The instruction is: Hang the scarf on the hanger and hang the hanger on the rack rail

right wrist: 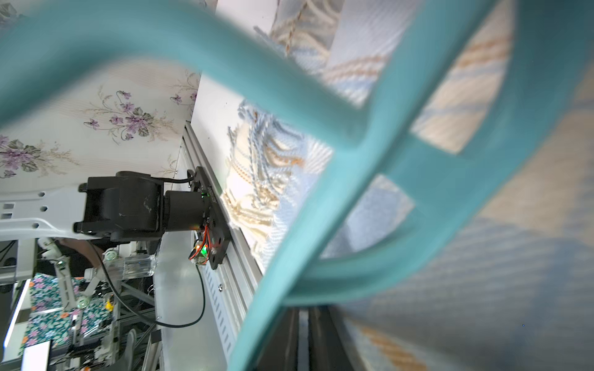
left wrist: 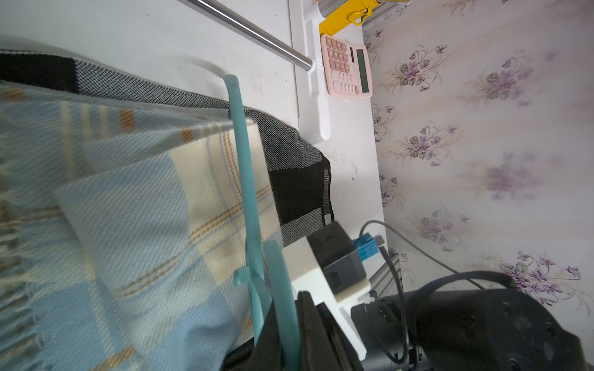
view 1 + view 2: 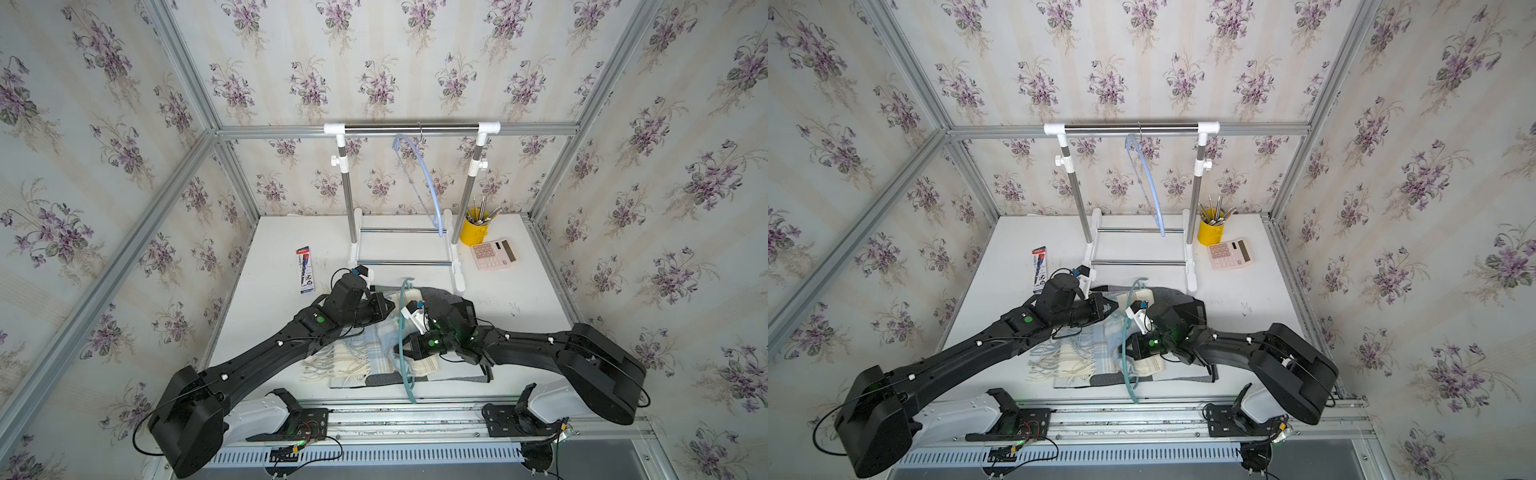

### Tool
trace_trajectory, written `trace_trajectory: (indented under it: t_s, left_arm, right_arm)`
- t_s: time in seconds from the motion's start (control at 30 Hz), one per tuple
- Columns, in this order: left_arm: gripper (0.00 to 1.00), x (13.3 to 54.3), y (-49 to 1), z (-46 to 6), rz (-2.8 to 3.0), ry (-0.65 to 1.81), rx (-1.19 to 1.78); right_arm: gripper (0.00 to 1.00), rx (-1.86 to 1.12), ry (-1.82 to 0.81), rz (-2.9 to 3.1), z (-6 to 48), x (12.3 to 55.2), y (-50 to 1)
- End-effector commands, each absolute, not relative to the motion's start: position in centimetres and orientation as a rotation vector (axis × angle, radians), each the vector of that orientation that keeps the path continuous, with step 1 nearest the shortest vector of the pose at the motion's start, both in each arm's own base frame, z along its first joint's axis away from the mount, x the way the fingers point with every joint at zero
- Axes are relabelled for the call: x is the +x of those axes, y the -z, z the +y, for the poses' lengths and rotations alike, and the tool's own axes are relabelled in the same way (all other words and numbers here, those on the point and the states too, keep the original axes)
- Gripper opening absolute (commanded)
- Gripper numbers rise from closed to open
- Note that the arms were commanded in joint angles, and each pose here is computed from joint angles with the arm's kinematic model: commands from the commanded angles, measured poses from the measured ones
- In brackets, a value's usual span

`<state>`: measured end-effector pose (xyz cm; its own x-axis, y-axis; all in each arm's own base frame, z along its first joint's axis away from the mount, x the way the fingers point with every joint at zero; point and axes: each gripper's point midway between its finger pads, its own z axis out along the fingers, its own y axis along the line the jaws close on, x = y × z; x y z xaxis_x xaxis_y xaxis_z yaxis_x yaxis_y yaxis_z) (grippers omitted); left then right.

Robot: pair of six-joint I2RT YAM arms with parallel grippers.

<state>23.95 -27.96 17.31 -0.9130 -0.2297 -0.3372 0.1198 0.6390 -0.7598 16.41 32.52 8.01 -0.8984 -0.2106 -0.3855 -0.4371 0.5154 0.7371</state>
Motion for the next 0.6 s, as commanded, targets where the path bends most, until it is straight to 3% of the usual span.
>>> trace_trajectory:
  t_s: [0.0,0.03,0.13,0.2,0.4,0.57]
  left_arm:
    - [0.00,23.1,-17.7,-28.6,2.487,1.219,-0.046]
    - [0.00,23.1,-17.9,-28.6,2.488,1.215,-0.034]
    - [0.00,23.2,-18.4,-29.0,2.494,1.209,0.005]
    - [0.02,22.9,-19.0,-29.7,2.505,1.231,0.055]
    - [0.10,22.0,-21.0,-32.6,2.499,1.344,0.221]
    - [0.16,21.8,-22.0,-34.4,2.510,1.347,0.331]
  right_arm:
    - [0.13,-0.546,-1.220,2.488,30.8,18.0,-8.8]
    - [0.15,-0.522,-1.190,2.497,29.9,18.5,-9.0]
    - [0.42,-0.446,-1.117,2.513,27.6,19.8,-9.1]
    - [0.54,-0.404,-1.095,2.506,26.4,20.5,-9.5]
    - [0.69,-0.360,-1.233,2.418,26.0,21.2,-12.4]
    - [0.74,-0.318,-1.324,2.328,25.5,21.7,-15.4]
